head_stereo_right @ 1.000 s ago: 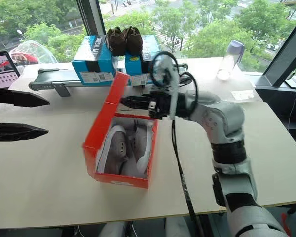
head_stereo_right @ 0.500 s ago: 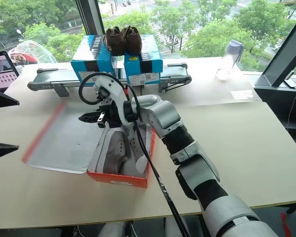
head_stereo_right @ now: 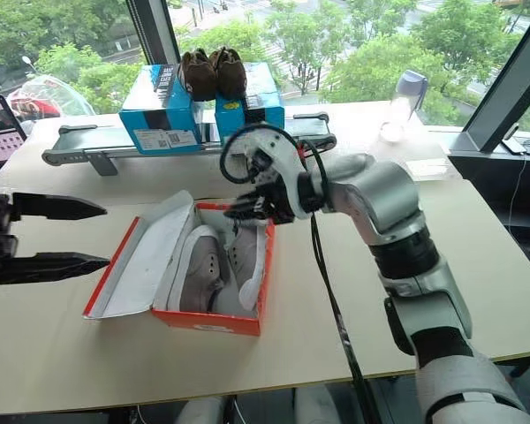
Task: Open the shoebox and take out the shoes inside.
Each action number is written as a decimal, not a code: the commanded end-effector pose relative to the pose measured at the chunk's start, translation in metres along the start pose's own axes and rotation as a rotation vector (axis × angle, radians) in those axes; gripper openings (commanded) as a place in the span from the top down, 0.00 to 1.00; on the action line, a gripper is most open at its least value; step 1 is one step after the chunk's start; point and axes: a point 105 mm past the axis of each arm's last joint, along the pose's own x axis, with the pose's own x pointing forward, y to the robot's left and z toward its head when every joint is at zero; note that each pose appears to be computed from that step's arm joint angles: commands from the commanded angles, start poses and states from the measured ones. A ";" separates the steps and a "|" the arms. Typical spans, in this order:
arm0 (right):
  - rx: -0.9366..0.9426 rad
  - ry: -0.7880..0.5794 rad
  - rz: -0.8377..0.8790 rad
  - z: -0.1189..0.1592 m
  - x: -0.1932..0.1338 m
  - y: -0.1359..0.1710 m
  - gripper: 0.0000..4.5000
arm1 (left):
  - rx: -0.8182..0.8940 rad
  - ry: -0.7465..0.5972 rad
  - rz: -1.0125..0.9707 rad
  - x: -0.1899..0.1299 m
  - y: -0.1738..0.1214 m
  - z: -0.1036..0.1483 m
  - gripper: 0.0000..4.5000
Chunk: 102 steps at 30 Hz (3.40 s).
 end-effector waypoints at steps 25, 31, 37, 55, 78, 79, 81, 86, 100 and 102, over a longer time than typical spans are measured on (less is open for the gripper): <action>-0.979 -0.010 0.153 0.048 0.018 -0.007 0.01 | 0.077 -0.062 0.034 0.005 0.014 -0.003 0.00; -1.358 0.062 0.229 0.062 0.021 -0.008 0.01 | 0.082 -0.071 0.036 0.009 0.012 -0.004 0.00; -1.554 0.186 0.295 0.040 0.027 -0.019 0.01 | 0.077 -0.072 0.044 0.011 0.008 -0.006 0.00; -1.594 0.340 0.336 0.006 0.023 -0.042 0.01 | 0.089 -0.084 0.044 0.013 0.005 0.000 0.00; -1.685 0.490 0.368 -0.005 0.028 -0.050 0.01 | 0.094 -0.094 0.046 0.014 -0.001 0.006 0.00; -1.689 0.491 0.365 -0.002 0.028 -0.050 0.01 | 0.094 -0.095 0.045 0.014 -0.001 0.006 0.00; -1.692 0.489 0.366 0.001 0.027 -0.049 0.01 | 0.092 -0.096 0.045 0.015 -0.001 0.006 0.00; -1.669 0.491 0.387 0.002 0.023 -0.048 0.01 | 0.093 -0.099 0.043 0.016 0.000 0.006 0.00; -1.616 0.411 0.423 0.011 0.020 -0.037 0.01 | 0.098 -0.099 0.038 0.017 0.002 0.006 0.00; -1.611 0.420 0.439 0.004 0.021 -0.037 0.01 | 0.099 -0.100 0.038 0.017 0.002 0.007 0.00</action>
